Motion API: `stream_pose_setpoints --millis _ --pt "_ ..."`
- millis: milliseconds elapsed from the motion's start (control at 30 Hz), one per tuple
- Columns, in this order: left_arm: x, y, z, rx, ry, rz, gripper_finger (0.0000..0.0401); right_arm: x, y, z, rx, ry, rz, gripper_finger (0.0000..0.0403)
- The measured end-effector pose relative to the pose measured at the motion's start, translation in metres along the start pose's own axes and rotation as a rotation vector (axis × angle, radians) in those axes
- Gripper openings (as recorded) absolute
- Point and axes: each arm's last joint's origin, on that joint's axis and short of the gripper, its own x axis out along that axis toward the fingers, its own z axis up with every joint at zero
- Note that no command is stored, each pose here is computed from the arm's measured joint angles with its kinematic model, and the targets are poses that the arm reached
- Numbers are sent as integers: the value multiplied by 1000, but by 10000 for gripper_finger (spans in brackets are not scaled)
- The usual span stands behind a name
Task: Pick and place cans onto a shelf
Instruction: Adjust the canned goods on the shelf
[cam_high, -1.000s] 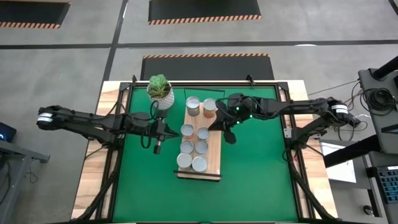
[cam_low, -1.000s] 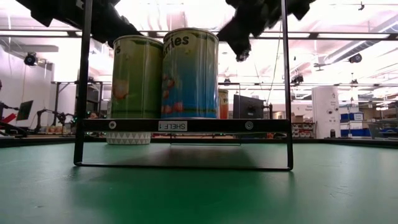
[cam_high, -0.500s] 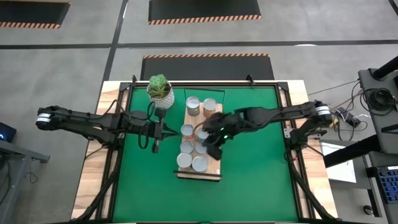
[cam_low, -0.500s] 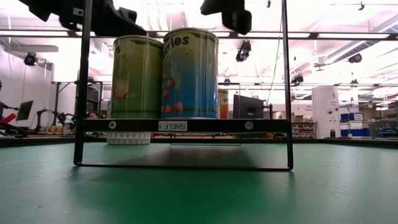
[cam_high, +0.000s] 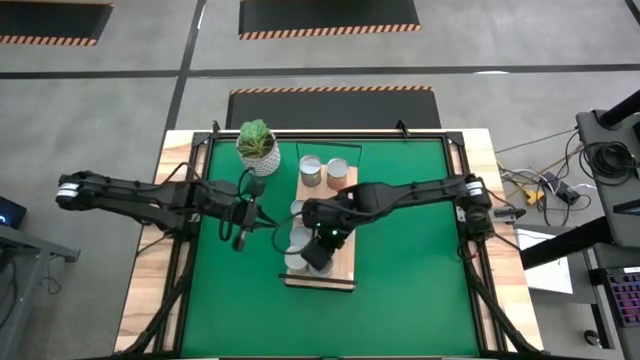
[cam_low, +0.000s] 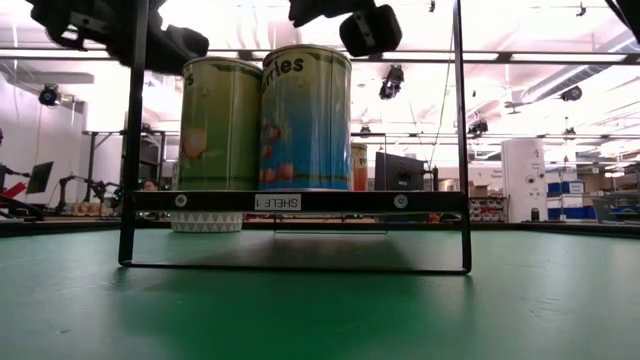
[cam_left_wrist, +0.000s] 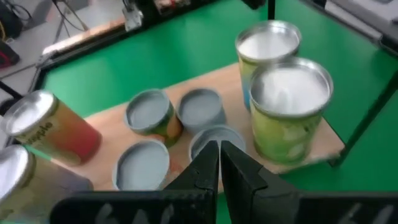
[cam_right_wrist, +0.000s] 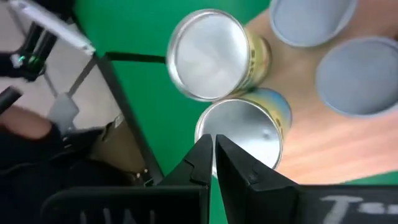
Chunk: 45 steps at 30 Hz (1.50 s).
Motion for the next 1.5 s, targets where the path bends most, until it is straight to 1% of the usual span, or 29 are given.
stream_pose_setpoints --millis 167,367,700,1067,1500 --pt "-5 0 0 -9 -10 3 0 14 -3 0 120 24 -82 11" --pt "-8 0 2 -20 -25 8 0 19 -6 -2 180 31 -103 11" --pt "-8 0 2 -23 -26 9 0 28 -13 -6 181 43 -139 11" --pt "-9 0 2 -23 -27 9 0 36 -20 -7 153 26 -182 11" --pt "-9 0 2 -22 -32 11 0 31 -17 -5 139 -5 -192 11"
